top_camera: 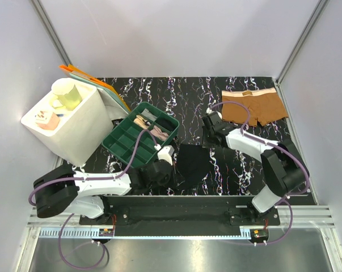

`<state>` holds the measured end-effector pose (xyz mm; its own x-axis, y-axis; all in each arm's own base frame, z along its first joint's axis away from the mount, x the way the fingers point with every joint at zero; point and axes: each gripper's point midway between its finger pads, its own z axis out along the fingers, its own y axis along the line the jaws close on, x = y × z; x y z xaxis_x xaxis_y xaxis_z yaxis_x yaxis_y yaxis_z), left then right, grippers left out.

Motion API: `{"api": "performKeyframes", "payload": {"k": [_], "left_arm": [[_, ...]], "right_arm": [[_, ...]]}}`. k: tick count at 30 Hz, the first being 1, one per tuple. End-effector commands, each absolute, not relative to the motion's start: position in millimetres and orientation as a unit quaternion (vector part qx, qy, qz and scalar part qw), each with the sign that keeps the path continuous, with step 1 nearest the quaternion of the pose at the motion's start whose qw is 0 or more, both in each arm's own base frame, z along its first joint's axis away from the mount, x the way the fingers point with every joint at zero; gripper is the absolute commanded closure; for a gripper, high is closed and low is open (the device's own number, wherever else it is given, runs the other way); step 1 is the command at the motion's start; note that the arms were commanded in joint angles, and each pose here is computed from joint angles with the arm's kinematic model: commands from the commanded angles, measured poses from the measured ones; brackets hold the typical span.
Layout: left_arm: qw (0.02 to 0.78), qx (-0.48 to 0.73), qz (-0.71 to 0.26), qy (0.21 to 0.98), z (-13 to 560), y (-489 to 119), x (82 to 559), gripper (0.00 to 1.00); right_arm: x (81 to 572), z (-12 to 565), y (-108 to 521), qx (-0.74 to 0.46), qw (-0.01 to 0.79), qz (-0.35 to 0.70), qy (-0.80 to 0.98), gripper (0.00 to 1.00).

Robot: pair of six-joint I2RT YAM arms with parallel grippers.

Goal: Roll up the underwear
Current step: Fold the underwear at the center of the board.

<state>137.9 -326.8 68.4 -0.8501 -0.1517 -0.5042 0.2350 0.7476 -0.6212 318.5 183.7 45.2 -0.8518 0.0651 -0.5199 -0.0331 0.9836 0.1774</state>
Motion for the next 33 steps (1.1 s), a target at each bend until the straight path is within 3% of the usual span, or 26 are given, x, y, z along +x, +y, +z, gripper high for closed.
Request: {"api": "performKeyframes", "payload": {"k": [1, 15, 18, 19, 23, 26, 33], "left_arm": [[0.300, 0.010, -0.362, 0.882, 80.4, -324.0, 148.5, 1.00], [0.291, -0.002, -0.340, 0.894, 62.7, -312.9, 148.0, 1.00], [0.288, -0.003, -0.335, 0.897, 57.7, -312.0, 147.5, 1.00], [0.287, -0.003, -0.334, 0.898, 56.2, -311.8, 147.5, 1.00], [0.286, -0.005, -0.332, 0.899, 53.4, -312.4, 148.2, 1.00], [0.286, -0.006, -0.333, 0.898, 52.3, -313.0, 150.0, 1.00], [0.276, -0.010, -0.345, 0.897, 48.5, -314.0, 152.9, 1.00]], "right_arm": [[339.6, 51.9, 183.4, 0.000, 0.293, 0.072, 0.954, 1.00], [351.7, 25.6, 172.3, 0.003, 0.281, 0.019, 0.960, 1.00], [353.6, 27.4, 175.3, -0.003, 0.282, 0.021, 0.959, 0.86], [354.4, 29.6, 175.4, -0.002, 0.282, 0.022, 0.959, 0.72], [347.3, 50.0, 176.6, -0.001, 0.286, 0.038, 0.958, 0.44], [323.6, 49.6, 175.8, -0.003, 0.261, 0.060, 0.964, 0.36], [268.2, 38.3, 174.3, 0.001, 0.205, 0.111, 0.972, 0.36]]}}
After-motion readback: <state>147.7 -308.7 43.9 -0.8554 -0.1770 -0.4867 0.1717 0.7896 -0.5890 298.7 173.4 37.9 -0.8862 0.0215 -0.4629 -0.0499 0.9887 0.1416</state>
